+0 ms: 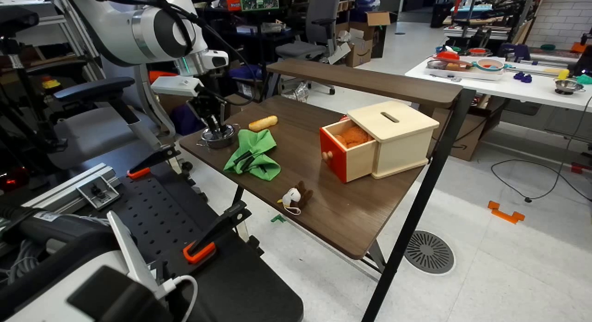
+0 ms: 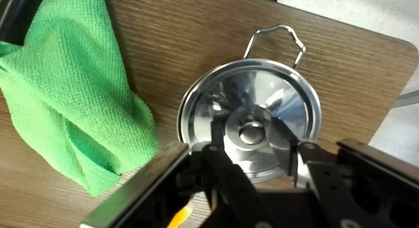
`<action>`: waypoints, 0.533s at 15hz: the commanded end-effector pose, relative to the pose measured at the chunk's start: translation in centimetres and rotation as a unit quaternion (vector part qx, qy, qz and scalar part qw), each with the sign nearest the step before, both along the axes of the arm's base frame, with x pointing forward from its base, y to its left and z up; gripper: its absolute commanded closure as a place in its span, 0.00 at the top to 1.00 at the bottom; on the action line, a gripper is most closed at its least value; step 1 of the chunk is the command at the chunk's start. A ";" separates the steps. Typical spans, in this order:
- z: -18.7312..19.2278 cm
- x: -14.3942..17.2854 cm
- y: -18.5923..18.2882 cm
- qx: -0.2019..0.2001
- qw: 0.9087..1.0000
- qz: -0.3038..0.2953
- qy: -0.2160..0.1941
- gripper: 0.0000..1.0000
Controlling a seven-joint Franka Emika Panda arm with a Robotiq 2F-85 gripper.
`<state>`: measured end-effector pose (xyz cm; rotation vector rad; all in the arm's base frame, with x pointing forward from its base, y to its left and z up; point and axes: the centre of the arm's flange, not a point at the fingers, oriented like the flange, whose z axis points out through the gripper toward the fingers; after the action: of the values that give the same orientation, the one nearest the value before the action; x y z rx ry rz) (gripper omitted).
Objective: Open the drawer and pot a lid on the drawer
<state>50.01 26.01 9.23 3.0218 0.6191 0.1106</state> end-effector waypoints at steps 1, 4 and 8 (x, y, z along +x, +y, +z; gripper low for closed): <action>0.0 0.4 0.3 -0.008 1.000 0.001 0.003 0.74; 1.9 0.1 0.0 0.005 1.000 -0.005 -0.019 0.95; 6.7 -0.1 -1.5 0.048 0.996 -0.034 -0.064 1.00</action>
<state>50.94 26.08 11.75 3.0553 0.5797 0.2295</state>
